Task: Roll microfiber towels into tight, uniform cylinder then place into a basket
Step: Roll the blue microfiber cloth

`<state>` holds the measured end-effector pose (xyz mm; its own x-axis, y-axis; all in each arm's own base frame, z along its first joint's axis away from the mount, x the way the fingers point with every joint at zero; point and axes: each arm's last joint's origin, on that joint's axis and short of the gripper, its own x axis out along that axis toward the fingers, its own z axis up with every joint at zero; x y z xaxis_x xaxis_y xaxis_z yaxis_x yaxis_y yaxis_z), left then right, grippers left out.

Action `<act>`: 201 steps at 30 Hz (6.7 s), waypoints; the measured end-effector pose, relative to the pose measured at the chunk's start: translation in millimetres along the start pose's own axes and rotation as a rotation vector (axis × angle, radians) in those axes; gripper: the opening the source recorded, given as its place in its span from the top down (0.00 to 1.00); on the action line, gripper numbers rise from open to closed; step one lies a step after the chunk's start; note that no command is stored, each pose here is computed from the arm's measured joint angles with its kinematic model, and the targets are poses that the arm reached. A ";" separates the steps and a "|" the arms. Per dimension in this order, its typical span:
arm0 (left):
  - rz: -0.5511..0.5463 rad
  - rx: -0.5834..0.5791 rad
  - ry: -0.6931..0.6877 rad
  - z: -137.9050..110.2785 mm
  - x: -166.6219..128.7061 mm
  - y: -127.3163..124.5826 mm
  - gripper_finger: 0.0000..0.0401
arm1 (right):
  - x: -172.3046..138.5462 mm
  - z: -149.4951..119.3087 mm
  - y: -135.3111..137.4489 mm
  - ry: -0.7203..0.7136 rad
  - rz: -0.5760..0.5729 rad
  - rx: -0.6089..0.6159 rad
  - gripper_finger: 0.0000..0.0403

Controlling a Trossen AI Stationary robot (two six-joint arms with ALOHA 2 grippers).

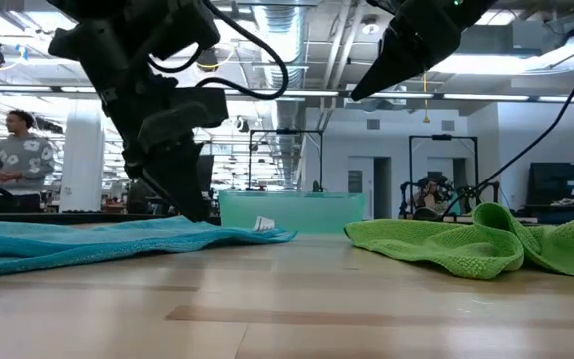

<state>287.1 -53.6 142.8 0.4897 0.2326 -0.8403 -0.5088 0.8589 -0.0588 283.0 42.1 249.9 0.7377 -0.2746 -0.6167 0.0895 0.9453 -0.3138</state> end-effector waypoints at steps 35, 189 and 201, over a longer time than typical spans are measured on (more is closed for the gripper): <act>0.393 -0.176 0.132 5.2 7.7 62.8 0.82 | -4.1 -0.1 9.7 -0.004 0.028 0.047 0.76; 0.110 0.068 -0.184 -20.8 -76.9 -26.7 0.82 | 132.9 1.8 29.1 0.020 0.356 0.058 0.76; 0.112 0.075 -0.172 -21.6 -76.7 -26.1 0.82 | 166.6 -8.3 35.4 0.207 0.404 0.042 0.76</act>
<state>247.5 -103.8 197.1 0.5498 0.3975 -0.7347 -0.5161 0.8532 0.0754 403.6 28.3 130.1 0.5702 0.0919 -0.8163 -0.1471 0.9891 0.0086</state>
